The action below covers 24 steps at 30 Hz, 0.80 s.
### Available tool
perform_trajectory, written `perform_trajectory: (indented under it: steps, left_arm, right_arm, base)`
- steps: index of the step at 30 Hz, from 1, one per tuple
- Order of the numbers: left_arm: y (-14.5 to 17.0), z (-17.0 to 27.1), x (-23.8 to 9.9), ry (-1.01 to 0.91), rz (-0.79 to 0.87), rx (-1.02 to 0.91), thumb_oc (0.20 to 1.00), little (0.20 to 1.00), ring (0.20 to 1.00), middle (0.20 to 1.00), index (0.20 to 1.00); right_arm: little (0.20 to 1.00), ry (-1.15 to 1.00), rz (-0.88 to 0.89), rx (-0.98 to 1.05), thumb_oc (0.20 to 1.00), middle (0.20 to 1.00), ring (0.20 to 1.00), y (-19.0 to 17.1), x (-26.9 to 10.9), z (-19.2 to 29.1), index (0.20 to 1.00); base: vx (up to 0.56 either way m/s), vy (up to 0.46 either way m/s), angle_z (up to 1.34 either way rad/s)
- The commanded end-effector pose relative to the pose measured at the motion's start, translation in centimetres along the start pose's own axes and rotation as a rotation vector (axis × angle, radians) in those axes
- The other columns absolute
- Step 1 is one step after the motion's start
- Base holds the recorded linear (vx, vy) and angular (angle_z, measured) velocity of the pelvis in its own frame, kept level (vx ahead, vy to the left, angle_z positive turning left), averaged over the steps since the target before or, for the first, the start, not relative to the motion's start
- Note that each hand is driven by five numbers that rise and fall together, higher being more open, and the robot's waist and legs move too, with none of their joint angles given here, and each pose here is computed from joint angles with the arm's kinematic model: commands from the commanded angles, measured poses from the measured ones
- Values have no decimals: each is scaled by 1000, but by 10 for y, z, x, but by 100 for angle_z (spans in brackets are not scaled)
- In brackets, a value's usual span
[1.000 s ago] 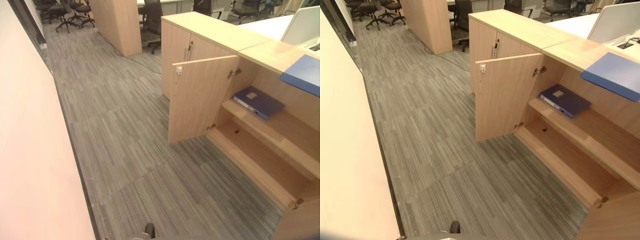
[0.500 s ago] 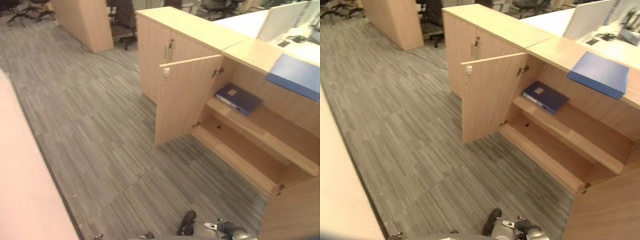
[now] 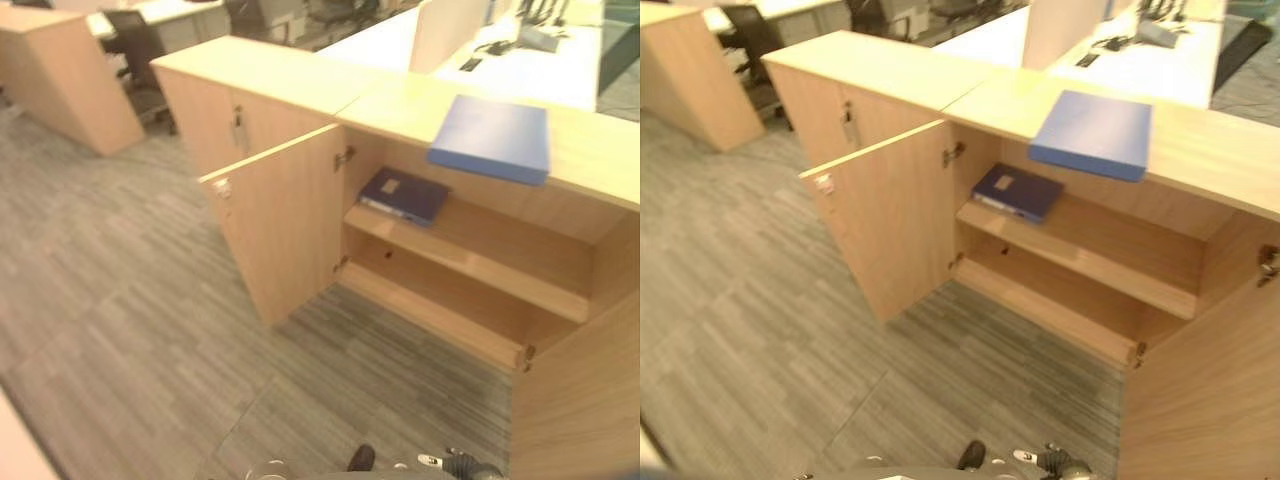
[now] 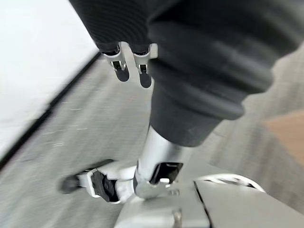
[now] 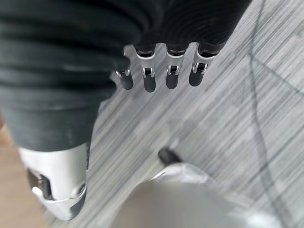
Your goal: Put the empty folder in the office cabinet
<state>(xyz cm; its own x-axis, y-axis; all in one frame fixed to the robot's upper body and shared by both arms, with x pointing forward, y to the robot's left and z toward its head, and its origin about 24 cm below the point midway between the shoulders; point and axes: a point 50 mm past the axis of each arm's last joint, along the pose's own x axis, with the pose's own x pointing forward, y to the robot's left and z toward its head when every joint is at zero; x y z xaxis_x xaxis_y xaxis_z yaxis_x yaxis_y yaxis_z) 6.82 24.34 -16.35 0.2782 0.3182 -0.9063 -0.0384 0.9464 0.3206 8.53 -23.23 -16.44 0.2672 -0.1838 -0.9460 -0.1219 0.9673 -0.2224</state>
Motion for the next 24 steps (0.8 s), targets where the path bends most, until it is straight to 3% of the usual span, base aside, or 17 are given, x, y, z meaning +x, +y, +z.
perform_trajectory:
  steps: [1,3,6,11,16,19,24]
  left_arm:
    - [-11,27,0,-105,-29,32,1000,1000,1000,1000,1000]
    - [-10,34,0,-142,-27,94,1000,1000,1000,1000,1000]
    - [-15,51,-1,-227,-36,401,1000,1000,1000,1000,1000]
    - [-39,66,-6,-332,-131,706,1000,1000,1000,1000,1000]
    - [-53,114,-27,-609,-227,915,1000,1000,1000,1000,1000]
    - [-51,129,-37,-692,-240,890,1000,1000,1000,1000,1000]
    - [-45,154,-61,-841,-295,618,1000,1000,1000,1000,1000]
  right_arm:
    - [1000,-27,-36,5,1000,1000,1000,-13,0,10,1000]
    - [1000,-23,-43,-17,1000,1000,1000,-15,0,8,1000]
    - [1000,-28,-65,-61,1000,1000,1000,-22,0,12,1000]
    - [1000,-5,-100,-101,1000,1000,1000,-34,-1,11,1000]
    - [1000,12,-93,-156,1000,1000,1000,-37,-1,9,1000]
    - [1000,2,-84,-156,1000,1000,1000,-35,-1,12,1000]
    - [1000,-16,-55,-141,1000,1000,1000,-23,0,15,1000]
  base:
    - [225,96,-105]
    - [290,197,-113]
    - [269,249,-69]
    - [210,249,-66]
    - [177,246,-33]
    - [87,158,-28]
    - [71,122,-20]
